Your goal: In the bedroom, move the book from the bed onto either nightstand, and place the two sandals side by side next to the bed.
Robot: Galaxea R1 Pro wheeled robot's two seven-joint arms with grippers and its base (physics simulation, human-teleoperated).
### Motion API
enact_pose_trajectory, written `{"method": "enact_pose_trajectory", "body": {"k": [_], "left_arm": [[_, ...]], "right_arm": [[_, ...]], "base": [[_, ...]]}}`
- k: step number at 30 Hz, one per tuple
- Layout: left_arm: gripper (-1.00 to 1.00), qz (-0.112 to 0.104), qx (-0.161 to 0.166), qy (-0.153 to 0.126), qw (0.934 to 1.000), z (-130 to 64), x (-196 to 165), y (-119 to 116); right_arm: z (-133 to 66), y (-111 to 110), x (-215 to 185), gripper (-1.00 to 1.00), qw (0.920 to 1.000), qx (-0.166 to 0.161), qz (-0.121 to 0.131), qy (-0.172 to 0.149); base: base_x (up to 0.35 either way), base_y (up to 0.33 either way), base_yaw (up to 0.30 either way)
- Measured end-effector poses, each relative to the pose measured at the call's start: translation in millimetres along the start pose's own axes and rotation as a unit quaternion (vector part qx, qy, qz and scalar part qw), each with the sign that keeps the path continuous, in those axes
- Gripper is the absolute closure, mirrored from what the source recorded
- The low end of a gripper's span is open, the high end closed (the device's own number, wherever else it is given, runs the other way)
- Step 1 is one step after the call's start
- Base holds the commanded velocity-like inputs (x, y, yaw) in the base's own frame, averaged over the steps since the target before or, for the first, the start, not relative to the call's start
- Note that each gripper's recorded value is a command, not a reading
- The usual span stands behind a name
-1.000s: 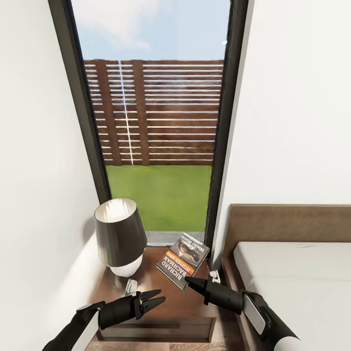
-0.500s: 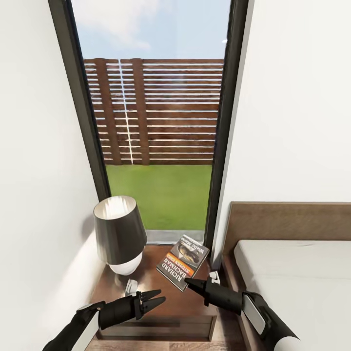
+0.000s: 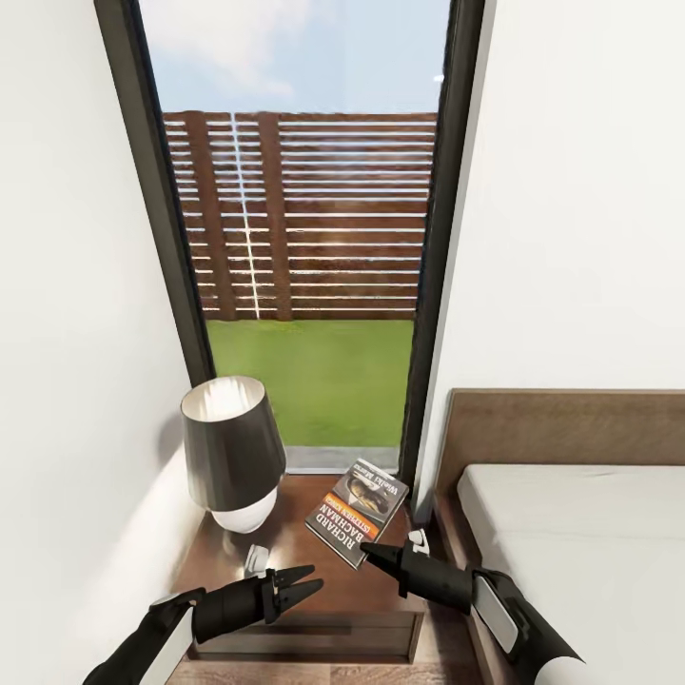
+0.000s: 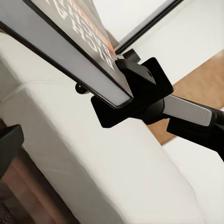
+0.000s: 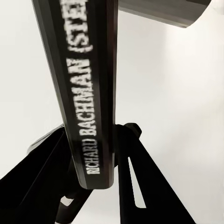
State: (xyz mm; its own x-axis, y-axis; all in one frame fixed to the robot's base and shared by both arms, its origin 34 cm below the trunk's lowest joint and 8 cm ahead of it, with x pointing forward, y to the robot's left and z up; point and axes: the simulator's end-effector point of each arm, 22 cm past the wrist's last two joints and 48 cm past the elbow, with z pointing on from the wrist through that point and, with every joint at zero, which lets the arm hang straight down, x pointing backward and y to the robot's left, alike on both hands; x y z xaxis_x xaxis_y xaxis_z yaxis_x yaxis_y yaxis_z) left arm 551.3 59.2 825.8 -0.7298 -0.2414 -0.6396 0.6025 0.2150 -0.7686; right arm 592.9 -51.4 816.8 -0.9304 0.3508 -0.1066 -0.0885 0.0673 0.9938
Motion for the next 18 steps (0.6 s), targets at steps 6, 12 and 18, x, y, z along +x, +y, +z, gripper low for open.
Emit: {"method": "enact_pose_trajectory", "body": {"k": [6, 12, 18], "left_arm": [[-1.00, -0.001, 0.000, 0.001, 1.0000, 0.2, 2.9, 2.4], [-1.00, 0.002, 0.053, 0.008, 0.9986, 9.4, 6.3, -24.7], [-1.00, -0.015, 0.093, 0.041, 0.9947, 28.8, 29.5, -48.4]], "right_arm": [[0.1, -2.9, 0.2, 1.00, 1.0000, -0.001, 0.001, 0.000], [0.1, -3.1, 0.2, 1.00, 1.0000, 0.000, 0.000, 0.000], [-0.4, -3.2, -0.1, 1.00, 1.0000, 0.000, 0.000, -0.001]], "base": [[0.000, 0.000, 0.000], [0.000, 0.000, 0.000], [0.000, 0.000, 0.000]]}}
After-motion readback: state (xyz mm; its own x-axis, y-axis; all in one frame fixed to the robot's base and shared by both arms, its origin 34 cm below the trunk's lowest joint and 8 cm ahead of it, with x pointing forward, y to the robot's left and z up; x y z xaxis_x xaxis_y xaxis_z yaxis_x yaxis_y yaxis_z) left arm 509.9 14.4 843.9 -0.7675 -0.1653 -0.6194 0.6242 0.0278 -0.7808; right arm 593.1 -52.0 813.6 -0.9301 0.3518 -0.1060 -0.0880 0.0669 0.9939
